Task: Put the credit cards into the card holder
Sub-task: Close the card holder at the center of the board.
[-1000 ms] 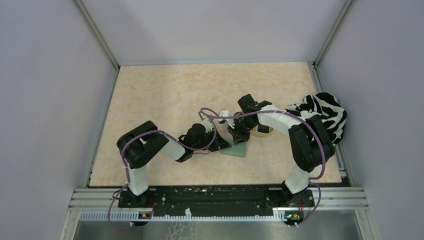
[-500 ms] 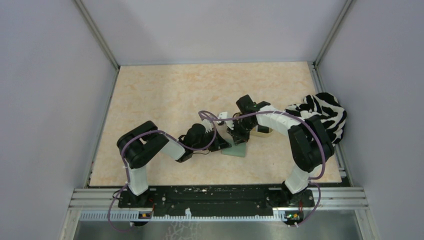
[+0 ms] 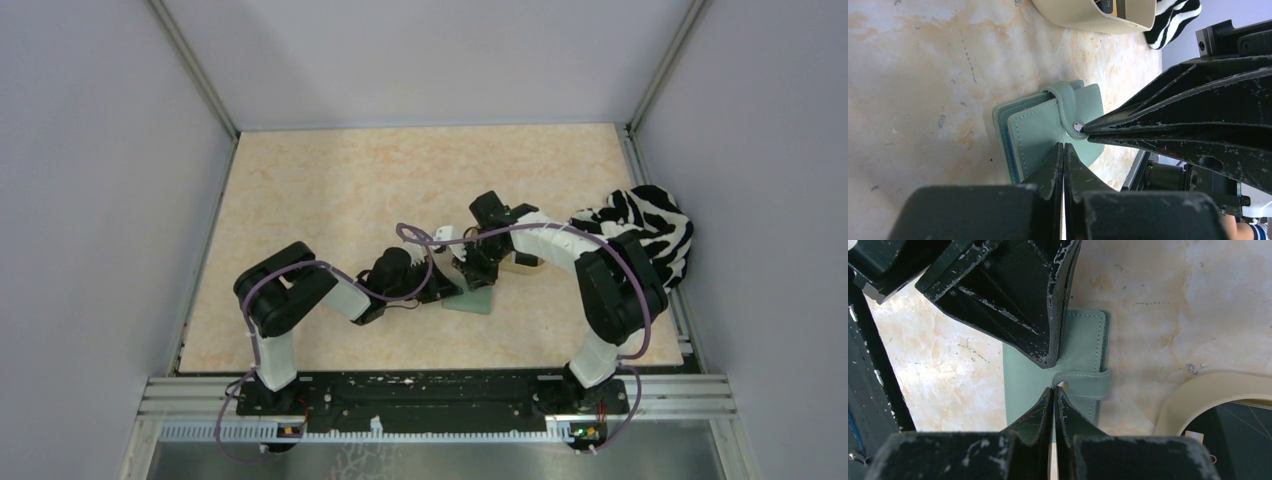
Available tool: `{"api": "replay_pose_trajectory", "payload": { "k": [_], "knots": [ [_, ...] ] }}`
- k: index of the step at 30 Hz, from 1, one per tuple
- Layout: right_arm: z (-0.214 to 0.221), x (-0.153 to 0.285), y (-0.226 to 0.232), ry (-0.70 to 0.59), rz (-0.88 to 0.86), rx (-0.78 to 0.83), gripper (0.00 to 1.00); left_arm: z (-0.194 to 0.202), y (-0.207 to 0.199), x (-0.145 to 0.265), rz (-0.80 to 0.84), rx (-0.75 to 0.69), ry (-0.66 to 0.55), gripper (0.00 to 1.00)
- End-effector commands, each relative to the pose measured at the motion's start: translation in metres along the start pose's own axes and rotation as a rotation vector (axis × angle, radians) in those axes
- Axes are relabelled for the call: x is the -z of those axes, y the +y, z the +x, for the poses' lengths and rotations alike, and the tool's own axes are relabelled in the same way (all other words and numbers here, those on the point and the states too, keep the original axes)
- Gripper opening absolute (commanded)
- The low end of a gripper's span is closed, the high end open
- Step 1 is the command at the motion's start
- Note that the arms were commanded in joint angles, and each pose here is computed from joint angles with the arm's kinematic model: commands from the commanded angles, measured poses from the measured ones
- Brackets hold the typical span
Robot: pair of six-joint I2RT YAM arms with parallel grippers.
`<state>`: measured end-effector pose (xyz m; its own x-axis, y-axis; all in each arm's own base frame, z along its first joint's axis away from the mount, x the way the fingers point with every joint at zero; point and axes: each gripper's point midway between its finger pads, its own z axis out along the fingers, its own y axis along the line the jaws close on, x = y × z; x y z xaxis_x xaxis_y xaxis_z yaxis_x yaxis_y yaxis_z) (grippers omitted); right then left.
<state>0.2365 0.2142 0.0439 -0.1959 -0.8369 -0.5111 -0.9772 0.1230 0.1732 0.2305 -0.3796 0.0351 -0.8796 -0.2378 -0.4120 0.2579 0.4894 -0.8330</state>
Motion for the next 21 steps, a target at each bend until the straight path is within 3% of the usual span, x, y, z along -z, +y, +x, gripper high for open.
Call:
{"api": "replay_pose_trajectory", "payload": {
  "k": [1,21],
  "knots": [
    [-0.0031,-0.0041,0.0043,-0.001,-0.01,0.019,0.0,0.017,0.0218,0.0028,-0.057,0.012,0.05,0.0],
    [0.0036,-0.0103,0.0059,0.05,-0.004,0.035,0.0,0.0172,0.021,0.0036,-0.053,0.012,0.05,0.0]
  ]
}}
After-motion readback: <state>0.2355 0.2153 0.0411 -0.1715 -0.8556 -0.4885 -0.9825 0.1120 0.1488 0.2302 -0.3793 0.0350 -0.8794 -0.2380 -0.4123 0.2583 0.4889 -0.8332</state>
